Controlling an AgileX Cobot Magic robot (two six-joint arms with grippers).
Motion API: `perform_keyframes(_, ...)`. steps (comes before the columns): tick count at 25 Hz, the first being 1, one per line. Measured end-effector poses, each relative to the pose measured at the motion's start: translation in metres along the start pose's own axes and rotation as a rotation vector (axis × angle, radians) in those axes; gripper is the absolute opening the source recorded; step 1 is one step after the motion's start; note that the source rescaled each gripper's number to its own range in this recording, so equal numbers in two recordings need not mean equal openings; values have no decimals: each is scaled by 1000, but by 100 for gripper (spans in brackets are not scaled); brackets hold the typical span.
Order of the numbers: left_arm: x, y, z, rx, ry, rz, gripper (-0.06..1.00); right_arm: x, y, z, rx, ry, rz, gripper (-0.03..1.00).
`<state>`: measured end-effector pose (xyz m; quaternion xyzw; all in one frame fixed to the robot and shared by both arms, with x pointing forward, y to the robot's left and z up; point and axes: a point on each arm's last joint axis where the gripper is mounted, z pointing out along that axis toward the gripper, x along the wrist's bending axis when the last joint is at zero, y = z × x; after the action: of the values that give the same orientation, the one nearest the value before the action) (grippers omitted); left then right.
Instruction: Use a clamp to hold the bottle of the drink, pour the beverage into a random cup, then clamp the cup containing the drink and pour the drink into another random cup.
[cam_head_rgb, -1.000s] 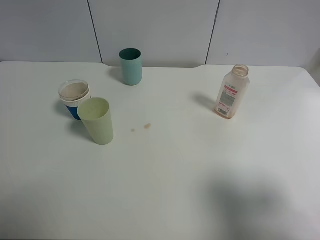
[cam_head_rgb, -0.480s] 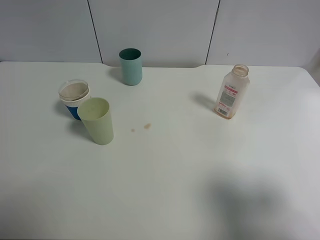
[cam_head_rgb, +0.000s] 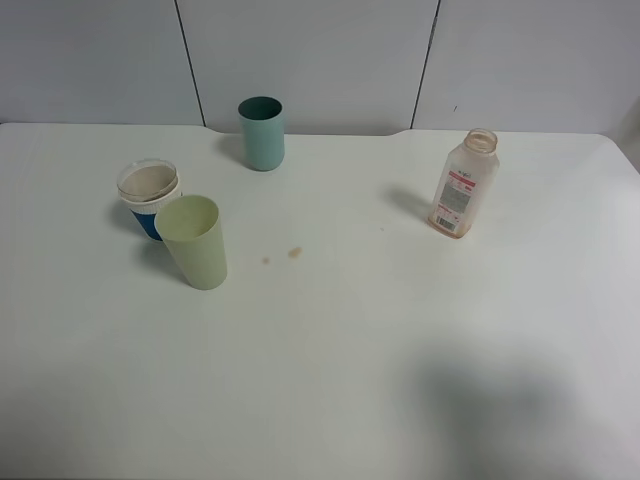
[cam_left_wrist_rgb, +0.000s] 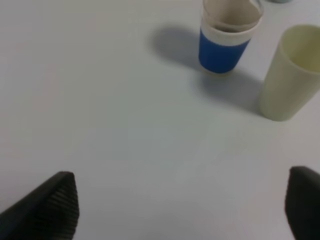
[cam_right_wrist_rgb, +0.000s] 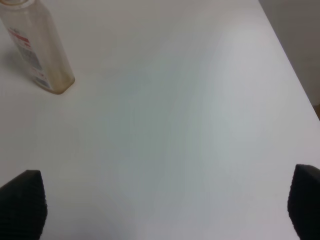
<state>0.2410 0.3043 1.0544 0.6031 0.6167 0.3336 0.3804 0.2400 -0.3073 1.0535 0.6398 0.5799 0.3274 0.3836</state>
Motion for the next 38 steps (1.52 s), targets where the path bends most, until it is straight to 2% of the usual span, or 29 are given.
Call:
perform_keyframes(7,0,0,0,-3,37,-21,96,0,0,0,0,0,0,93)
perform_keyframes(38,0,0,0,-4,40,-23,96,0,0,0,0,0,0,93)
